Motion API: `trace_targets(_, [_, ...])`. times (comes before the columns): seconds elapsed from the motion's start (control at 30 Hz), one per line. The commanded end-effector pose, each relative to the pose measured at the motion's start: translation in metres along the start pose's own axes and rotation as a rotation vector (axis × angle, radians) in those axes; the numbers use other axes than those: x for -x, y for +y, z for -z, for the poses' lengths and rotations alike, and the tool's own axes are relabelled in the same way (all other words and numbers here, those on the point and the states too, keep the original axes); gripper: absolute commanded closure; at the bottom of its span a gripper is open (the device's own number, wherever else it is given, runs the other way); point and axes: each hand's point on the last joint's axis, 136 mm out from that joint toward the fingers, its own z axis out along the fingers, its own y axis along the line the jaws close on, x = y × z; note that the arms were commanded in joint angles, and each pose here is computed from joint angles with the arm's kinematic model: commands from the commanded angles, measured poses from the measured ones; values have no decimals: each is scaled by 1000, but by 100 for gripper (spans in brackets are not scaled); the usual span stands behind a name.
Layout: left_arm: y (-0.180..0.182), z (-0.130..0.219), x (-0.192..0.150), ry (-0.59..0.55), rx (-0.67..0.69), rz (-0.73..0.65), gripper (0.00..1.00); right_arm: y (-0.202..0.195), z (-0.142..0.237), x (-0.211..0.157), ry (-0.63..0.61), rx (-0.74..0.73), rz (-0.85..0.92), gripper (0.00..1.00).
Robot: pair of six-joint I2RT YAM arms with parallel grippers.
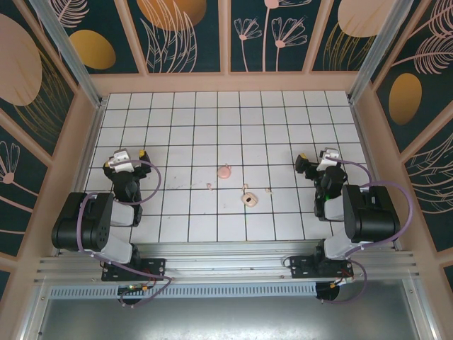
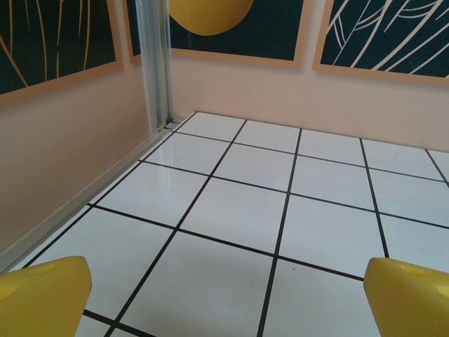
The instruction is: Insert the wireless bluetooth earbuds into the charging case
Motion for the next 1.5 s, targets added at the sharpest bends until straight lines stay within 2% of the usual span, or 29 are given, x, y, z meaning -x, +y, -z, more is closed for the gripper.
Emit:
trace_targets(0.0, [-3,-2,7,-18,-13,13,1,1,-2,19,-68,3,24,1])
trace_targets(0.37, [-2,-2,7,-19,-13,13,2,0,-4,20,-64,-5,18,1])
trace_targets(0.47, [-6,-4,8,-10,-29,5,8,-5,-9,29,-46,-34,3,1])
trace_targets(0.63, [-21,-16,18,53,-80,-37,17,-24,-34,34,214,-174,-116,1])
trace_targets(0.87, [-66,-26,64,174,-267,-35,27,13,-30,42,547,-120,-259,1])
trace_targets(1.0, [-91,-25,80,279,-328,-39,31,50,-8,41,711,-102,-298,1])
trace_targets(1.13, [-108,-16,76,378,-318,-77,33,108,29,27,857,-67,-399,2])
trace_targets(1.2, [-112,-13,70,410,-299,-75,33,135,48,15,917,-56,-484,5])
trace_targets(1.3, [-115,-12,58,450,-307,-101,33,169,76,-14,1033,-53,-574,15])
trace_targets(1.47, [-115,-11,42,523,-305,-113,33,196,113,-58,1183,-184,-564,18])
